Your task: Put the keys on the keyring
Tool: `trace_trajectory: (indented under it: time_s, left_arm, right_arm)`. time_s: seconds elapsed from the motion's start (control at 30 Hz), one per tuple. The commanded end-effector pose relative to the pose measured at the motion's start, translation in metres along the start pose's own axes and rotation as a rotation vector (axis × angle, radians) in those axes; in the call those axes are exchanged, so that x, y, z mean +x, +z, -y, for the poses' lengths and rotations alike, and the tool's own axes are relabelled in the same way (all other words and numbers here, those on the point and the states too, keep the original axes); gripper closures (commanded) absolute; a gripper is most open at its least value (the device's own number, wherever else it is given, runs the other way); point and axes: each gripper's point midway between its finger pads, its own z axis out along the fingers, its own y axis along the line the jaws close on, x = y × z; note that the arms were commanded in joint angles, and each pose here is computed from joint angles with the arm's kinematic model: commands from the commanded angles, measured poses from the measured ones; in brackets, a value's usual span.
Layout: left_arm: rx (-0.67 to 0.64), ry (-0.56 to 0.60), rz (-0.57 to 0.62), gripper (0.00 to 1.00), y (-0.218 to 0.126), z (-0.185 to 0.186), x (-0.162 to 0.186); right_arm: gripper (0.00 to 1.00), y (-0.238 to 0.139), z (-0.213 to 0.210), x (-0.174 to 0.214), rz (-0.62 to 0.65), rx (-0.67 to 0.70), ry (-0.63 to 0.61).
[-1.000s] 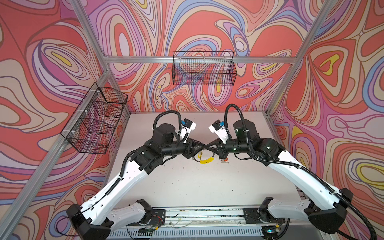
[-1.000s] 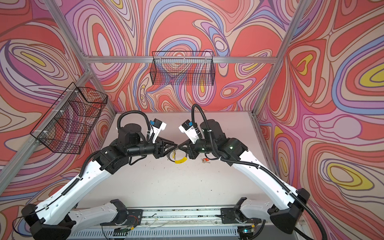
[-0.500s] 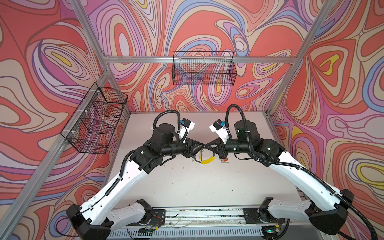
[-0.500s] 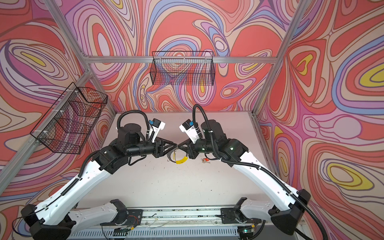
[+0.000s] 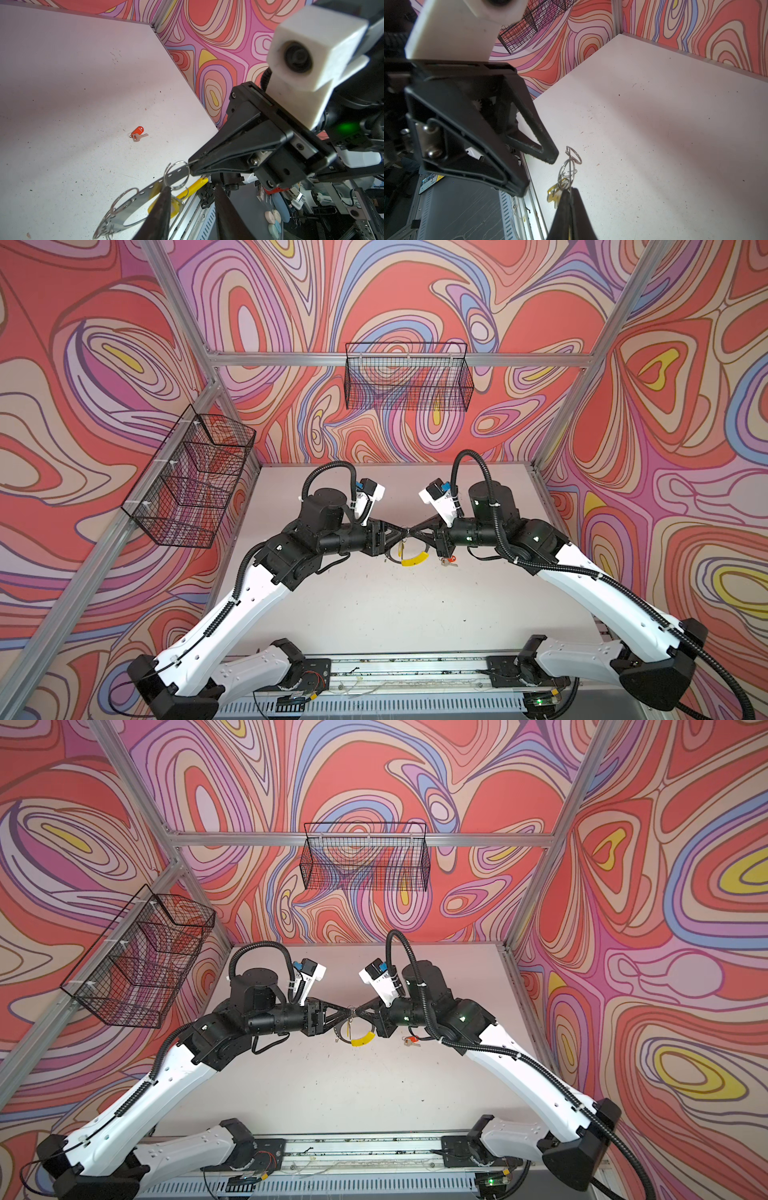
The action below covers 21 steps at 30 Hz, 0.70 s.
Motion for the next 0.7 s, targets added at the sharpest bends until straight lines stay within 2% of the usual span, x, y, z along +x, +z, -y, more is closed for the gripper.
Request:
trace_trajectory:
  time_s: [0.0, 0.33, 0.67]
  left_arm:
    - [-0.008, -0.018, 0.017, 0.63, -0.015, 0.007, -0.004]
    - [0.044, -0.073, 0.014, 0.64, -0.002, 0.008, -0.007]
    - [0.036, -0.094, 0.001, 0.65, 0.006, 0.001, -0.007]
  right_arm:
    - [1.0, -0.006, -0.004, -0.008, 0.049, 0.005, -0.027]
    - [1.0, -0.006, -0.004, -0.011, 0.065, 0.005, -0.039]
    - [1.0, -0.008, -0.006, -0.012, 0.073, -0.003, -0.043]
